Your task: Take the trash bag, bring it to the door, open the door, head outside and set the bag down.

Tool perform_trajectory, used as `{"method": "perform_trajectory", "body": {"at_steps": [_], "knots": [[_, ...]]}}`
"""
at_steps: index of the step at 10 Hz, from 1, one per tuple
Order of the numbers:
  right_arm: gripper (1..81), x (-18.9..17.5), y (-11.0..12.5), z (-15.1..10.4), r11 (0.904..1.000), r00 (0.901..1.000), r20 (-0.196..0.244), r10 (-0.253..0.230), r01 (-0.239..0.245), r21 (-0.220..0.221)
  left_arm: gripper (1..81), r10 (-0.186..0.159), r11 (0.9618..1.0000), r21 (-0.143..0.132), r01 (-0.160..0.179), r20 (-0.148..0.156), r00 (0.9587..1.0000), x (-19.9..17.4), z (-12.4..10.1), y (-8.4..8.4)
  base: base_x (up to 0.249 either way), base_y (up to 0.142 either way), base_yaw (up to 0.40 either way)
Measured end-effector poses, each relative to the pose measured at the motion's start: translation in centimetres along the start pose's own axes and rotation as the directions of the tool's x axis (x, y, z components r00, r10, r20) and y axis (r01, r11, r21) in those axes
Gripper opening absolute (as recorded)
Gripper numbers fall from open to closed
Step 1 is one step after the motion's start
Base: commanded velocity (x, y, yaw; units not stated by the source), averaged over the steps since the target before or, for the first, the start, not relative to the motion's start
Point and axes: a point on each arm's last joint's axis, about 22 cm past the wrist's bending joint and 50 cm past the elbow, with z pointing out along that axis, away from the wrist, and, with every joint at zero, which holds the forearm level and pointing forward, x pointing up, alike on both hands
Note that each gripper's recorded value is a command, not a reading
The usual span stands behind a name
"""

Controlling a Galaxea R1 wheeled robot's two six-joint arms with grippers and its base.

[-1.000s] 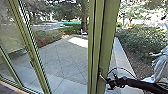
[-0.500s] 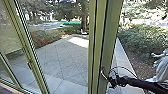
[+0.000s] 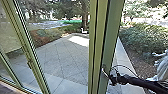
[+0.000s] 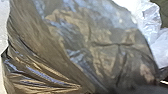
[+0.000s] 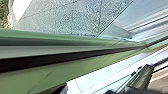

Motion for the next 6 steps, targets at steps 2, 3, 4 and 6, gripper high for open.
{"method": "perform_trajectory", "body": {"at_steps": [2,3,4,6], "knots": [[81.1,-0.02,0.31,-0.27,0.9993,0.9997,0.01,-0.021,0.021,-0.03,1.0,-0.001,1.0,0.001,0.001,0.006,1.0,-0.32,-0.04,-0.07,0.0,0.0,0.0],[81.1,-0.1,0.61,-0.46,0.998,0.9992,0.018,-0.036,0.037,-0.052,1.0,-0.002,1.0,0.001,0.002,0.006,1.0,-0.36,-0.04,-0.07,0.0,0.0,0.0],[81.1,-0.51,0.71,-0.59,0.9969,0.9982,0.03,-0.052,0.054,-0.058,1.0,-0.002,1.0,0.001,0.002,0.006,1.0,-0.4,-0.05,-0.09,0.0,0.0,0.0],[81.1,-0.78,0.78,-0.79,0.9942,0.9955,0.036,-0.088,0.09,-0.059,1.0,-0.002,1.0,0.001,0.002,0.008,1.0,-0.71,-0.06,-0.08,0.0,0.0,0.0]]}}
